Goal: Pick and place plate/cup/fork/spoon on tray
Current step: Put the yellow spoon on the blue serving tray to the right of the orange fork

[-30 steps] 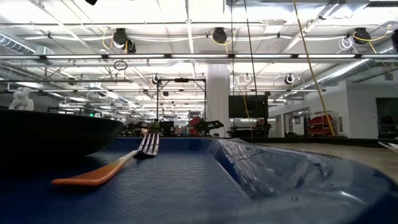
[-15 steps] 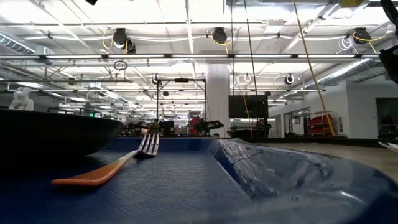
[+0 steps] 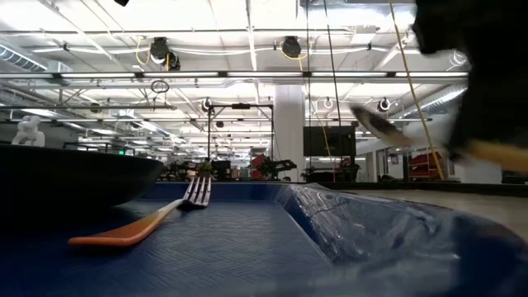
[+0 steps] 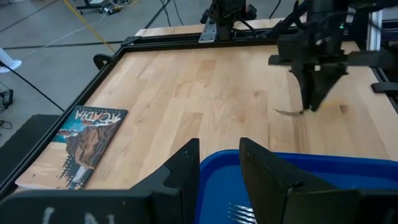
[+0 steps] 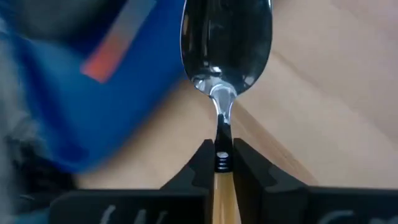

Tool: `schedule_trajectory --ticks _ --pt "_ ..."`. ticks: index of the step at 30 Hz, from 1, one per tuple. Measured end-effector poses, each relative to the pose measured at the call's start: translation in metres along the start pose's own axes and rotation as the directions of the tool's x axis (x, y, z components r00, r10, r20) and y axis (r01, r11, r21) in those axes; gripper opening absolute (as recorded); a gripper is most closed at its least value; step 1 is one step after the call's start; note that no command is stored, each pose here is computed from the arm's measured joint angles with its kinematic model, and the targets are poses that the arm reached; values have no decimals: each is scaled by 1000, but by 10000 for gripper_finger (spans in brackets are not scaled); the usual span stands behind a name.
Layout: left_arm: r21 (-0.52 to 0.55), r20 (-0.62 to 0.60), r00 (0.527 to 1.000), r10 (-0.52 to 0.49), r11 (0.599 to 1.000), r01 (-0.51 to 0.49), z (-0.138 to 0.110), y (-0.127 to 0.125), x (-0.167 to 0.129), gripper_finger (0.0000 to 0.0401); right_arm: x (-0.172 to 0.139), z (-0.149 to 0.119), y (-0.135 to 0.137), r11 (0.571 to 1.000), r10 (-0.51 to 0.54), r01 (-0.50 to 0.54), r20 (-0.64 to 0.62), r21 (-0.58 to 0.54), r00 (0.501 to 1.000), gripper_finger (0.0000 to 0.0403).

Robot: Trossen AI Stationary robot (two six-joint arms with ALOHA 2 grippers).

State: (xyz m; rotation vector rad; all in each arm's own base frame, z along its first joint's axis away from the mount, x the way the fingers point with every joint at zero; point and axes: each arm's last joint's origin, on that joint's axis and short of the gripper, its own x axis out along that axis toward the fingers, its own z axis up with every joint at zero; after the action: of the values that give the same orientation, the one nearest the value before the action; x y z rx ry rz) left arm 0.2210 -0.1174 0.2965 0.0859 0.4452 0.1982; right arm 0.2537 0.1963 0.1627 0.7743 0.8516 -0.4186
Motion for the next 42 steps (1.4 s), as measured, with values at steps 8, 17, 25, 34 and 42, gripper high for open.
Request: schedule_trajectory --ticks 8,17,25,34,42 --pt "-2 3 1000 -1 1000 1 0 0 0 118 3 34 31 955 298 -295 179 -45 938 18" --pt "6 34 999 -24 1000 24 4 -2 0 118 19 45 47 905 422 -411 339 -109 841 20" --pt "24 72 996 -54 998 53 9 -4 -1 118 49 40 50 836 463 -544 444 66 767 20" --pt "38 87 995 -59 998 56 11 -4 -1 118 60 44 75 924 247 -354 482 145 841 19" --pt "75 85 993 -87 994 80 9 -10 -6 118 54 40 76 919 102 -267 482 288 870 19"
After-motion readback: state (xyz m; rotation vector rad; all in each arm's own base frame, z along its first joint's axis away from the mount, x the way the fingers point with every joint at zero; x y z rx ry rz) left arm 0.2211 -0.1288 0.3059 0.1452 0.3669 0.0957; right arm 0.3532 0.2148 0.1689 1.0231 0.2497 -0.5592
